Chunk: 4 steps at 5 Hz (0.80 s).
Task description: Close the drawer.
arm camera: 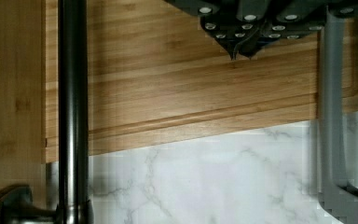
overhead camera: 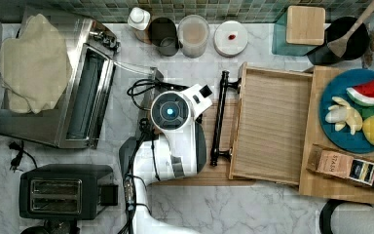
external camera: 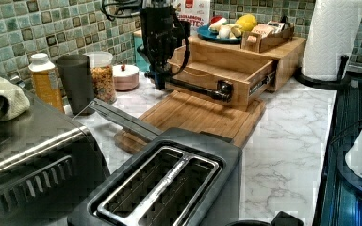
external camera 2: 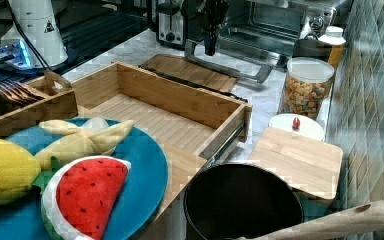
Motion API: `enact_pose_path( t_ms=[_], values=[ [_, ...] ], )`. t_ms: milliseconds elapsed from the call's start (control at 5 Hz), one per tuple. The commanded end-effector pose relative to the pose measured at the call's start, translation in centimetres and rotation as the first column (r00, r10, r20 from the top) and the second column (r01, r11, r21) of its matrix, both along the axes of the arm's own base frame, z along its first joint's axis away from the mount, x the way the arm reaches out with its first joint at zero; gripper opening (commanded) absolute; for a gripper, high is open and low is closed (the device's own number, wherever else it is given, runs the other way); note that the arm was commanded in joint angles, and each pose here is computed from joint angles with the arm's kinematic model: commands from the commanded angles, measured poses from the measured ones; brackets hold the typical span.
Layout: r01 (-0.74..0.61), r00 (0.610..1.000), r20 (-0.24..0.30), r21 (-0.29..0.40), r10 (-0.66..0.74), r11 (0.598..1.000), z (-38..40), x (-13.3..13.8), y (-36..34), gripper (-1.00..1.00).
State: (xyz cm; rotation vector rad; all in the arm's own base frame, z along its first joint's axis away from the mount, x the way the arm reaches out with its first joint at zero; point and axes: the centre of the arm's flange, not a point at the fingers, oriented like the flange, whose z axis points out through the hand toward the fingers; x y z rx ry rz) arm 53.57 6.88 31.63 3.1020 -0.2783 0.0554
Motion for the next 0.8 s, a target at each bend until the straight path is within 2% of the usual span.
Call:
enact_pose_path(
  t_ms=[200,400,600,800],
  values=[
    [-0.014,0.999,-0.042,-0.048,0.012,0.999,-1.0,1.2,-4.9,-1.00],
    [0.044,0.999,0.013,-0.037,-0.044,0.998,-2.6,1.4,-6.8,-1.00],
    [0.076,0.993,0.092,-0.016,-0.074,0.997,-3.0,0.8,-8.4,-1.00],
    [0.060,0.998,0.032,-0.045,-0.058,0.997,-1.8,1.5,-10.0,-1.00]
  ],
)
